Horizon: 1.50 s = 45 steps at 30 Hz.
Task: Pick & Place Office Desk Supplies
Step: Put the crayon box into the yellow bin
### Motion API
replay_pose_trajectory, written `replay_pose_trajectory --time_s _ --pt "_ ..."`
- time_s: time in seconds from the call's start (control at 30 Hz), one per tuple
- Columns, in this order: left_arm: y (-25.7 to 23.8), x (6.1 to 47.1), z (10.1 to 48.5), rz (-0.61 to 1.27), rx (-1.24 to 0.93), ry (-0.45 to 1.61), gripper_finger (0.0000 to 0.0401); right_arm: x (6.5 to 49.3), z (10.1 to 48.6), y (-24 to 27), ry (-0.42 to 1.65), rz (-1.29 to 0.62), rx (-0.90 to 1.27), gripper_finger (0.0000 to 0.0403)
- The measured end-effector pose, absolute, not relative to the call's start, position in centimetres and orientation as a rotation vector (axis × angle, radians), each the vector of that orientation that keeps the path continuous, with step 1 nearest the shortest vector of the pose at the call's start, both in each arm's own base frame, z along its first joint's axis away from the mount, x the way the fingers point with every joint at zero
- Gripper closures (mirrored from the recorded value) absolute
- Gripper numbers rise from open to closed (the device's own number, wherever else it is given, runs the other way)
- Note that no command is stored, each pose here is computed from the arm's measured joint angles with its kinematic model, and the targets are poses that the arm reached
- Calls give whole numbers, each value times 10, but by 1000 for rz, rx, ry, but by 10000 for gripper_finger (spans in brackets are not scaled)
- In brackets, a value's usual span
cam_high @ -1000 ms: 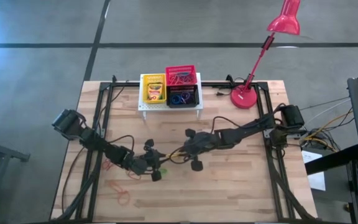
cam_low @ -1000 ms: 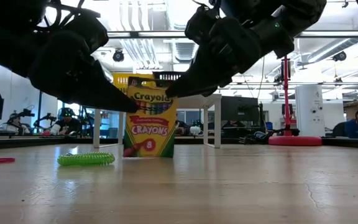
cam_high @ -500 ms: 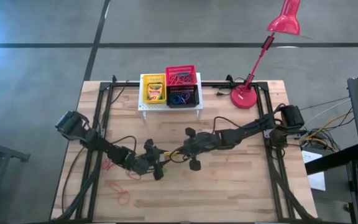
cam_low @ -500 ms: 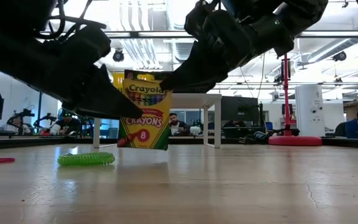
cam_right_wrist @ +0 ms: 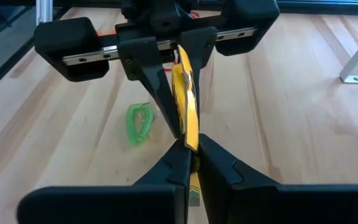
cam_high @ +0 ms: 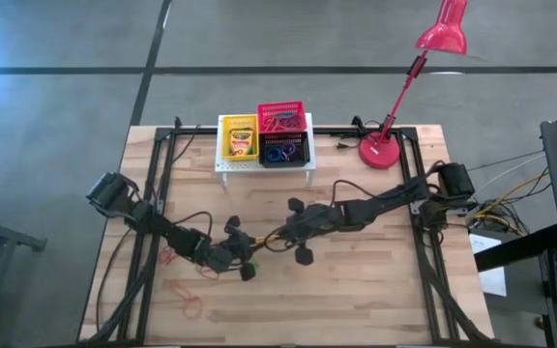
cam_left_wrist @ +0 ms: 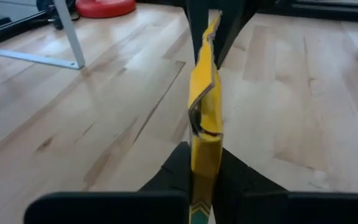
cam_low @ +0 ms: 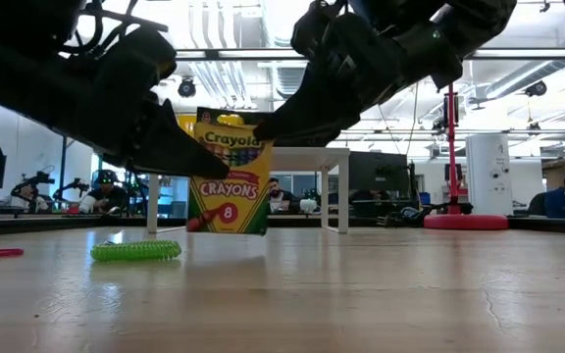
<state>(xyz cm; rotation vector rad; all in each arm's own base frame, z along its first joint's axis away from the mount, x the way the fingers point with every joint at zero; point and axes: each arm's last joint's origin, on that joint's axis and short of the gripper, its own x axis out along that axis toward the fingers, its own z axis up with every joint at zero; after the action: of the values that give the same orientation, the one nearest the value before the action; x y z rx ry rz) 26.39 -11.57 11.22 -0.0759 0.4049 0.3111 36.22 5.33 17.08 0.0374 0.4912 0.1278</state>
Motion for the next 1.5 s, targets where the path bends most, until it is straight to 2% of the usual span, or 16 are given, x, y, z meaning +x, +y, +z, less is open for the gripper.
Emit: replay_pose_trajectory --time_s 0.2,0.37,0.5,0.67,0.83,1.03,1.2,1.3,1.5 --pt "-118 265 114 279 -81 414 366 347 202 50 497 94 65 338" --pt "-122 269 141 211 -103 429 360 318 235 48 542 54 72 305" --pt "-121 266 182 227 -85 510 364 294 249 58 517 33 71 301" --pt "-103 254 250 283 -38 587 364 271 236 76 459 2 44 312" --pt "-51 245 316 385 -3 548 364 261 213 87 328 32 51 325" --pt "38 237 352 426 9 516 364 261 198 86 224 41 60 336" --pt "116 217 360 538 -110 472 364 266 193 87 227 38 56 340" --pt "149 203 358 541 -185 449 364 269 192 87 235 38 51 337" --pt "180 194 331 470 -314 444 363 279 192 91 234 40 43 330"
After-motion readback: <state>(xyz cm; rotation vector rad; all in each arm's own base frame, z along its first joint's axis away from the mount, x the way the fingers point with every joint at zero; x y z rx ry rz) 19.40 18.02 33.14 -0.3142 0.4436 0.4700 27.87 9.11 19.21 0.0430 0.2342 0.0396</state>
